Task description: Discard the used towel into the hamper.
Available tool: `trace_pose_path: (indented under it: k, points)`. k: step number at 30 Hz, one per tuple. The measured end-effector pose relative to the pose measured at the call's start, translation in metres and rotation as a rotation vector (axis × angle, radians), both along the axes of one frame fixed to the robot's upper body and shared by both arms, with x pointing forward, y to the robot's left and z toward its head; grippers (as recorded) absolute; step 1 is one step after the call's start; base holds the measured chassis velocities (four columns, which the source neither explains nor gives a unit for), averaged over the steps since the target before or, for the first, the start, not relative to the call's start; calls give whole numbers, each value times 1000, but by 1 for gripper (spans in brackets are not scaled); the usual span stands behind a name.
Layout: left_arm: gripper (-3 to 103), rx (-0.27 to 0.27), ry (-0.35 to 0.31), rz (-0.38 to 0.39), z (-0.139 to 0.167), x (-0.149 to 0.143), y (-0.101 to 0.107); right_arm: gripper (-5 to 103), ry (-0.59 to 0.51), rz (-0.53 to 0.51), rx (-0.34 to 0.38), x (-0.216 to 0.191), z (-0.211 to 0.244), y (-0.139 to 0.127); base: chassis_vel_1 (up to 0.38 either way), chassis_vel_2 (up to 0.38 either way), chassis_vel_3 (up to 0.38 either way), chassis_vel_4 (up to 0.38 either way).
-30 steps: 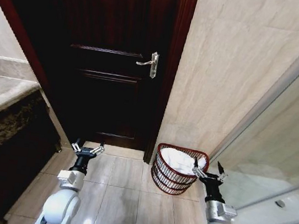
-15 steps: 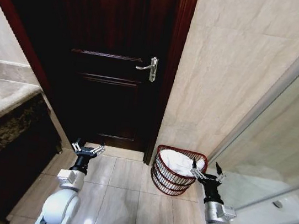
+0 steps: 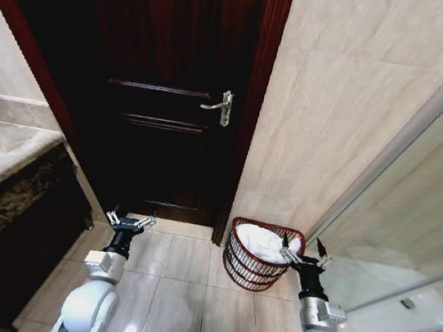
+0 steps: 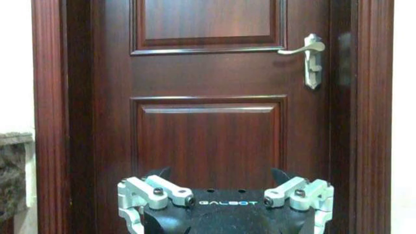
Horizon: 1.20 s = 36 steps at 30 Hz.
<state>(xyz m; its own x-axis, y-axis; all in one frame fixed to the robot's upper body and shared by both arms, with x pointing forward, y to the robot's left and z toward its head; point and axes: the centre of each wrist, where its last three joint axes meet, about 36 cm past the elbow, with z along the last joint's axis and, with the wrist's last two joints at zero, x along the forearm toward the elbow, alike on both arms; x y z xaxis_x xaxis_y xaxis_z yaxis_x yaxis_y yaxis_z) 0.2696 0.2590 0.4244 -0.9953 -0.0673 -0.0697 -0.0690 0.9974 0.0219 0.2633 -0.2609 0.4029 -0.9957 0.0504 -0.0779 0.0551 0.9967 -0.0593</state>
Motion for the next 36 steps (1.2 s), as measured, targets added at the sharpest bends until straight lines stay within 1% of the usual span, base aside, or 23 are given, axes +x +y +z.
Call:
trace_pose_path:
  k: [14, 24, 36]
  points:
    - [100, 0, -5, 0, 4, 2, -1, 100, -10, 6, -7, 7, 6, -2, 0, 0, 0, 0]
    - [100, -2, -4, 2, 4, 3, -2, 100, -12, 16, 7, 9, 6, 4, 0, 0, 0, 0]
    - [100, -9, 10, -7, 1, 5, -4, 100, -15, 18, 2, 12, 13, 4, 0, 0, 0, 0]
